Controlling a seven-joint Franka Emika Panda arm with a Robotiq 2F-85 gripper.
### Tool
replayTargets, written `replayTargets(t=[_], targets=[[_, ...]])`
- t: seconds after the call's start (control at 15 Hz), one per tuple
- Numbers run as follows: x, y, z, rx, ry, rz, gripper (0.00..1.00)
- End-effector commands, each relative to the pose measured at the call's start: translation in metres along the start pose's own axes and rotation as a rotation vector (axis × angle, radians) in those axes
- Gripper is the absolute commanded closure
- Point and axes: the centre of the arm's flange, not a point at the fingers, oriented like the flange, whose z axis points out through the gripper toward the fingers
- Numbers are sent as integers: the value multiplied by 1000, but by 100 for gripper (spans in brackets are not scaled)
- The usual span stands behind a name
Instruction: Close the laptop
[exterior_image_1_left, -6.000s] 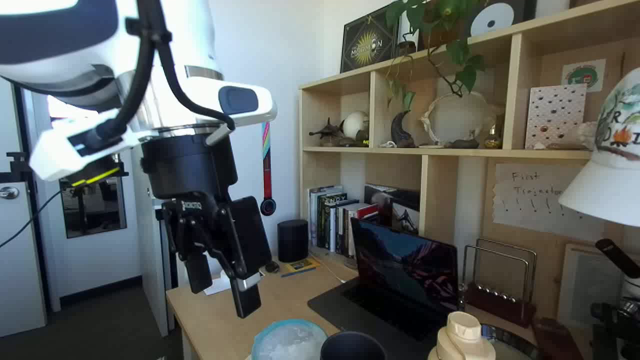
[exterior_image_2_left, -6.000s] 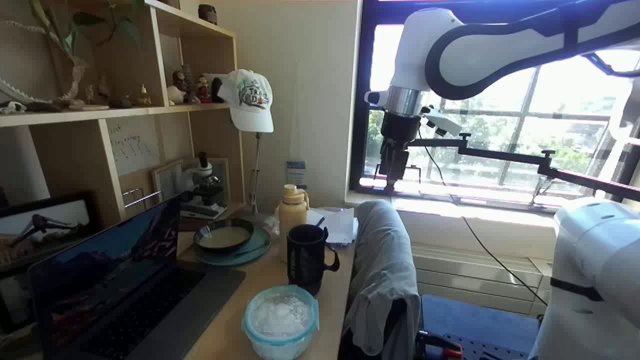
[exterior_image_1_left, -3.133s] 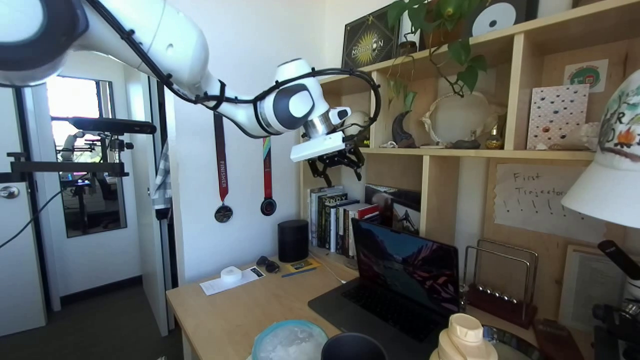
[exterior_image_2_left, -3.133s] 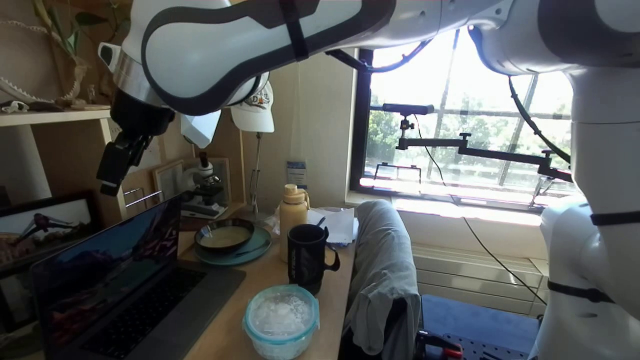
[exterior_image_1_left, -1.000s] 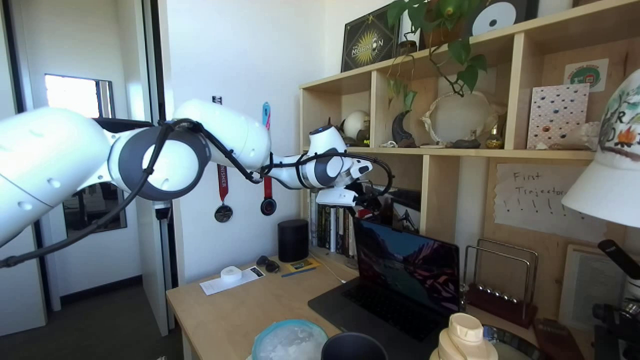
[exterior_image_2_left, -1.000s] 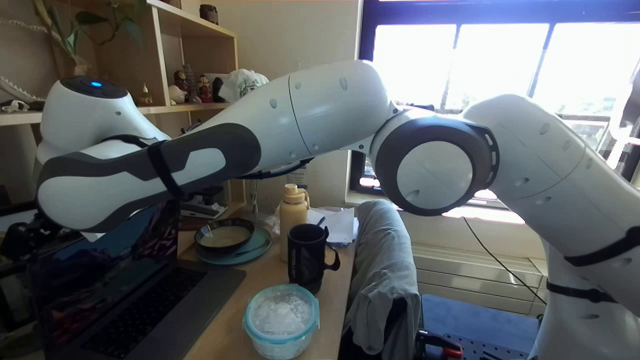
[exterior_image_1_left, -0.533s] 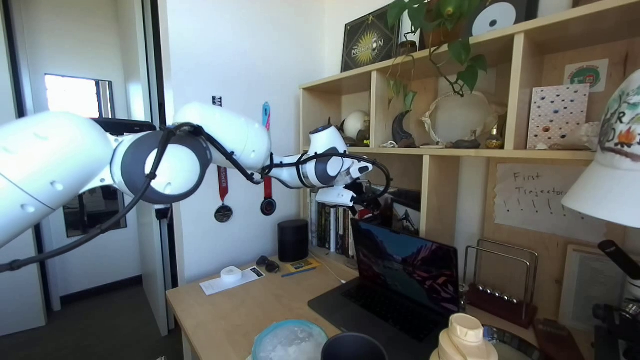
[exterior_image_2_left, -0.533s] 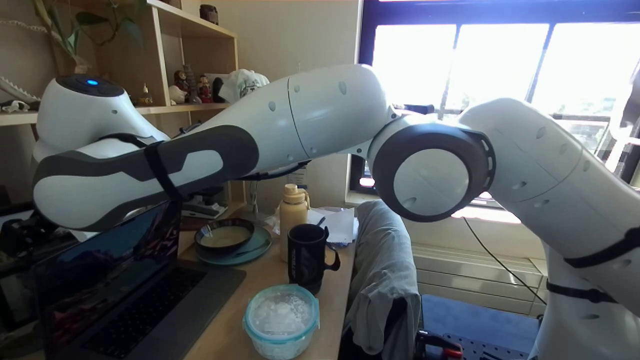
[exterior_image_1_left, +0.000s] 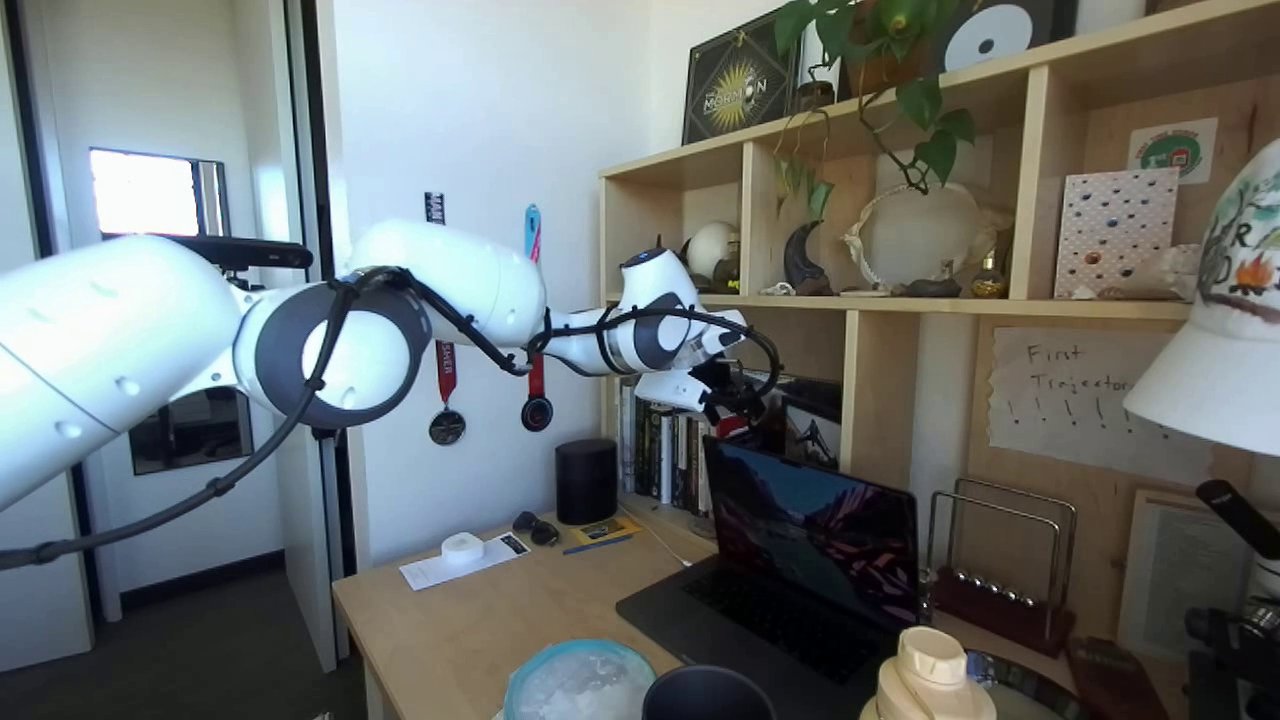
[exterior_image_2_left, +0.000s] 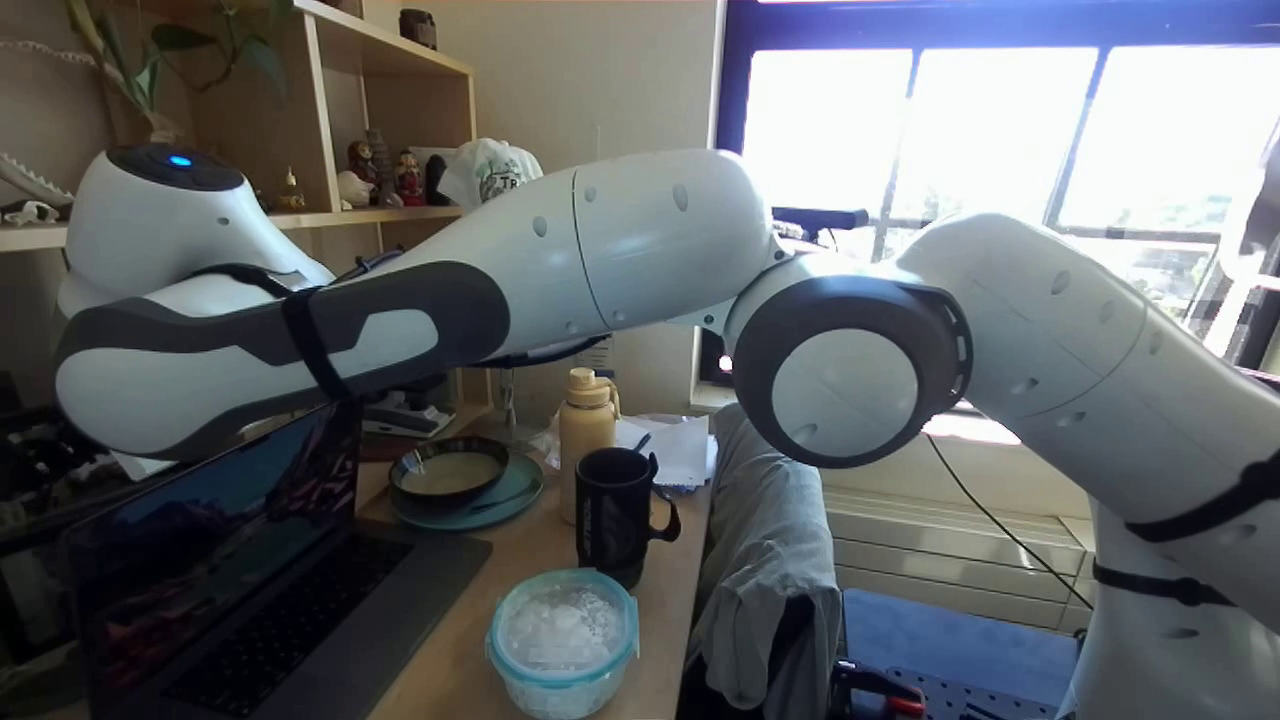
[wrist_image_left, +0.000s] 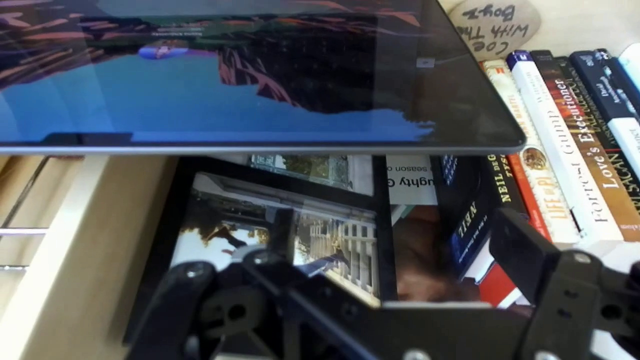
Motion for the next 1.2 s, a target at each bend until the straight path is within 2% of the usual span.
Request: replayTargets(t=[0.0,0.27,0.53,0.8,1.13], targets=[[5,1,17,-21,-64,33,0],[-4,3,25,-30,-148,35,0],[-5,6,15,-23,-237,20,0],[-24,15,9,-30,-322,34,0],[-54,22,17,-39,-356,63,0]])
